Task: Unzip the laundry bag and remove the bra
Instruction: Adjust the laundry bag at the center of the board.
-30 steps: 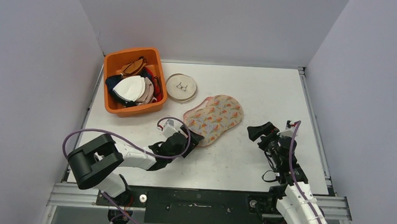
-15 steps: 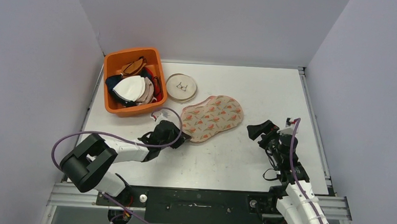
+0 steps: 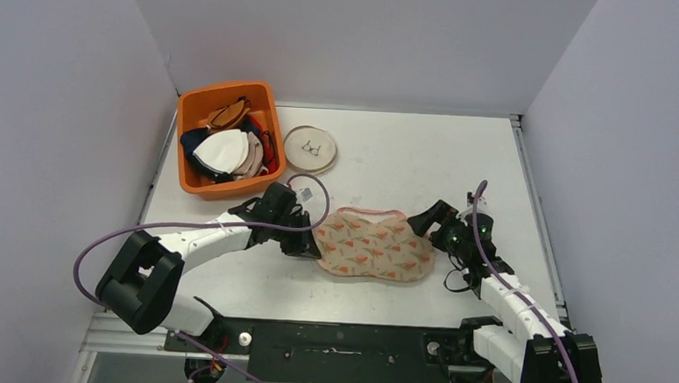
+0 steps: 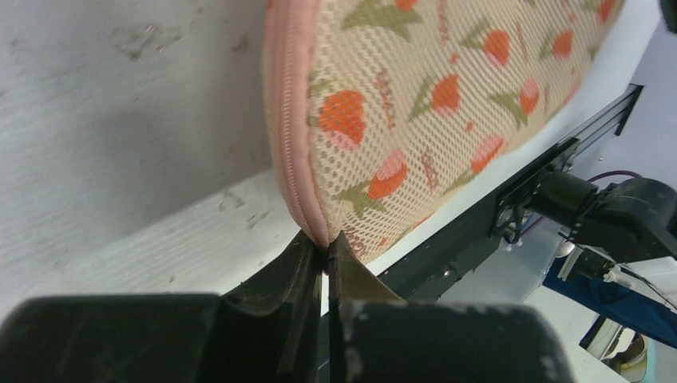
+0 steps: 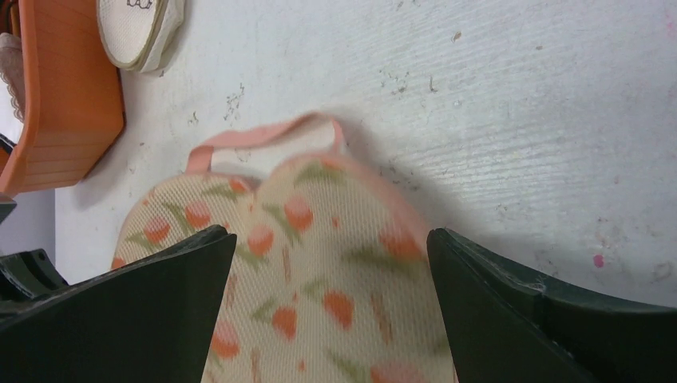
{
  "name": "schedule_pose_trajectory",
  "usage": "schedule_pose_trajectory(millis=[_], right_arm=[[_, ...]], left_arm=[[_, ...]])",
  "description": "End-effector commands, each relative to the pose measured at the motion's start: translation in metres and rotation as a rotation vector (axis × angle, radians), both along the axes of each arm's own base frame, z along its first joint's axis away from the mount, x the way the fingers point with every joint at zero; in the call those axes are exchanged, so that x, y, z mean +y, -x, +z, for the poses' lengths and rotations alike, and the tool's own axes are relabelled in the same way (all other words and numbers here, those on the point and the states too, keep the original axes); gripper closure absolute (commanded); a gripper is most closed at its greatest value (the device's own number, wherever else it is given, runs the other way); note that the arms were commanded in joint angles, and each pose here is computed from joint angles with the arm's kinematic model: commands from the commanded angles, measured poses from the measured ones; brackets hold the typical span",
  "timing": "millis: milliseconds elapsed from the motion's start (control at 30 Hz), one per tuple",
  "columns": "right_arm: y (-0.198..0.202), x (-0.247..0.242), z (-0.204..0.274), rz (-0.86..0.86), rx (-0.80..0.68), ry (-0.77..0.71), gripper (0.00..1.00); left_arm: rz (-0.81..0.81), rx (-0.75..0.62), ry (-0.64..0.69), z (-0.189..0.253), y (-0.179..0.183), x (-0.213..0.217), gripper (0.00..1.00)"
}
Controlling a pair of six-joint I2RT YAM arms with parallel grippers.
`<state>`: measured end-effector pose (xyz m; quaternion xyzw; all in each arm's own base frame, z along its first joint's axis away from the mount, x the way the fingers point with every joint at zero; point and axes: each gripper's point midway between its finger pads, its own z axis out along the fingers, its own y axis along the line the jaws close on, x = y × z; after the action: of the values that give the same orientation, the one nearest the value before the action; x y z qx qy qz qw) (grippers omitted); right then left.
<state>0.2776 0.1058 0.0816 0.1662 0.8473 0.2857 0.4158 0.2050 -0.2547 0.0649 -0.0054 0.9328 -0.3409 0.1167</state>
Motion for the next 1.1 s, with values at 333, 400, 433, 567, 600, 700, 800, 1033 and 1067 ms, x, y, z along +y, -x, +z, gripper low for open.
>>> schedule_pose_trajectory(millis=[333, 400, 433, 567, 600, 700, 800, 1033, 1067], right_arm=[[0.002, -0.004, -0.008, -0.032, -0.017, -0.029, 0.04], [0.015, 0.007, -0.013, 0.03, 0.0, -0.07, 0.04], [0.022, 0.01, -0.017, 0.05, 0.011, -0.085, 0.05], [0.037, 0.017, -0.023, 0.096, 0.025, -0.106, 0.06], [0.039, 0.017, -0.024, 0.102, 0.029, -0.103, 0.06], [0.044, 0.019, -0.025, 0.123, 0.03, -0.111, 0.09], [0.046, 0.023, -0.027, 0.139, 0.031, -0.133, 0.17], [0.046, 0.032, -0.03, 0.165, 0.045, -0.183, 0.54], [0.045, 0.031, -0.03, 0.155, 0.044, -0.184, 0.58]], left_arm=[[0.023, -0.029, -0.221, -0.013, -0.019, 0.044, 1.0], [0.019, -0.037, -0.252, -0.015, -0.029, 0.045, 1.0], [0.021, -0.039, -0.272, -0.016, -0.035, 0.045, 1.0], [0.02, -0.06, -0.32, -0.013, -0.054, 0.043, 1.0], [0.02, -0.065, -0.325, -0.011, -0.059, 0.042, 1.0], [0.036, -0.088, -0.349, -0.005, -0.074, 0.041, 1.0], [0.046, -0.104, -0.346, 0.0, -0.087, 0.036, 1.0], [0.073, -0.122, -0.33, 0.008, -0.106, 0.026, 0.87], [0.085, -0.128, -0.315, 0.011, -0.105, 0.025, 0.77]])
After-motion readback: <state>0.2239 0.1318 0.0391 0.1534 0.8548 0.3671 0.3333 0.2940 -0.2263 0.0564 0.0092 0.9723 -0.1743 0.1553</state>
